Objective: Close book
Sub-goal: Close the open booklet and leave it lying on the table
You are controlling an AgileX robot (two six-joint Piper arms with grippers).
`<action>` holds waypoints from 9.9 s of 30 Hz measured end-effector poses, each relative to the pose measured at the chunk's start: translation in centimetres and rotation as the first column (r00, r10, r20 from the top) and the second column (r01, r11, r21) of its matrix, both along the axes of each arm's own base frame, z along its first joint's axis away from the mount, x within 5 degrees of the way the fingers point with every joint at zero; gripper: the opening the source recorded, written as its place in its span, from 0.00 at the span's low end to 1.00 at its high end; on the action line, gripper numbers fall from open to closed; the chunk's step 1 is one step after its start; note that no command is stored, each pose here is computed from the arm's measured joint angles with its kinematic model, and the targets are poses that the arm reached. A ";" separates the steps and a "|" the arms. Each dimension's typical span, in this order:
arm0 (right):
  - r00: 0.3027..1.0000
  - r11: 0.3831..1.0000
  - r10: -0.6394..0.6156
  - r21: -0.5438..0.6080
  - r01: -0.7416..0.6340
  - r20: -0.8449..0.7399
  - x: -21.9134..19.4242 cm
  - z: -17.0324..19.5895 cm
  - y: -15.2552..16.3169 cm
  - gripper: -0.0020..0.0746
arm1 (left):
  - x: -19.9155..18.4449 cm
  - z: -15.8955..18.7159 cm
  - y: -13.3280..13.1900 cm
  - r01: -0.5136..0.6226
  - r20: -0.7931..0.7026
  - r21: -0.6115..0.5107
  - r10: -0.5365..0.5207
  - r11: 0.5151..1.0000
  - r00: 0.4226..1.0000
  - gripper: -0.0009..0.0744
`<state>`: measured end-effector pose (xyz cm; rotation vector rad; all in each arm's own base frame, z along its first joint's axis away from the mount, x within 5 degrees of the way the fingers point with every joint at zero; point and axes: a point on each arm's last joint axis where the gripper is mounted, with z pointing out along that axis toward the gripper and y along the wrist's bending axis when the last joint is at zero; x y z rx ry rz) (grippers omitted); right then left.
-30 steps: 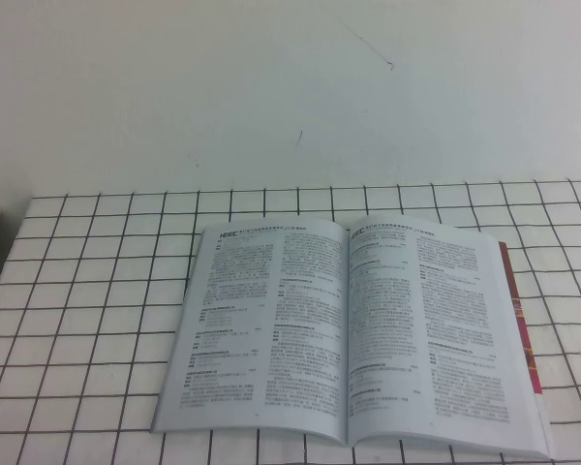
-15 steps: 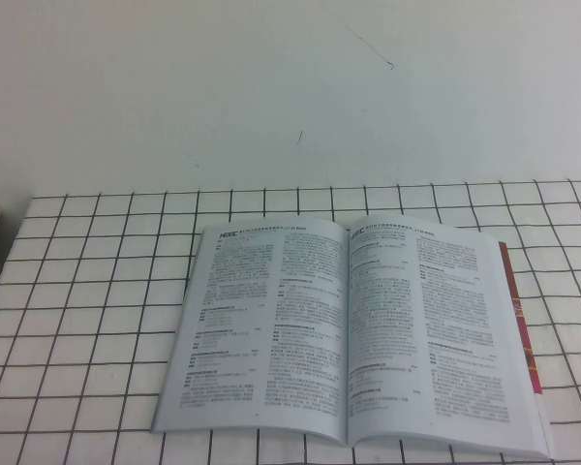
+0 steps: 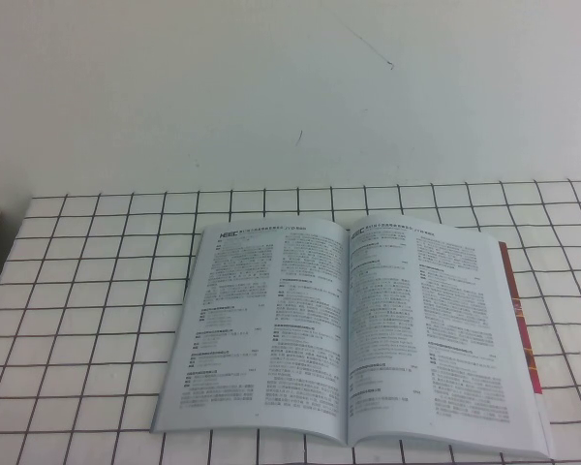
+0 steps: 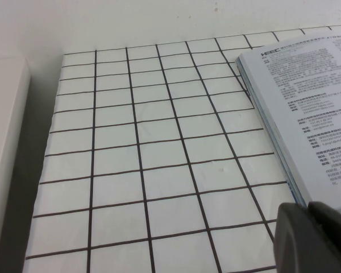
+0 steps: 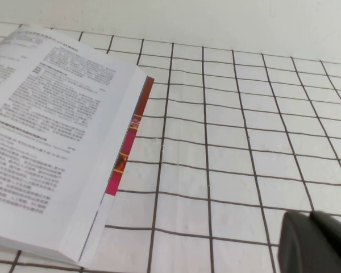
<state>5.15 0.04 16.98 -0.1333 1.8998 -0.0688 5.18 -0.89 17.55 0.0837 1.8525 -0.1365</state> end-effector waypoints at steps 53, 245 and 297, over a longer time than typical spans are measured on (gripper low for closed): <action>0.935 0.992 -0.007 0.120 -0.039 0.356 -1.2 17.3 0.3 0.02 | -1.2 10.8 0.5 -0.018 0.554 -0.087 0.063 0.996 0.830 0.01; 0.926 0.956 0.286 0.000 -0.295 -0.247 0.6 7.9 1.7 0.02 | 0.0 0.0 0.0 -0.030 -0.015 -0.081 0.029 0.996 0.999 0.01; 0.997 0.998 0.042 -0.034 -0.044 -0.061 -0.3 0.0 0.2 0.02 | 0.0 0.0 0.0 0.001 -0.002 0.016 -0.001 1.000 1.000 0.01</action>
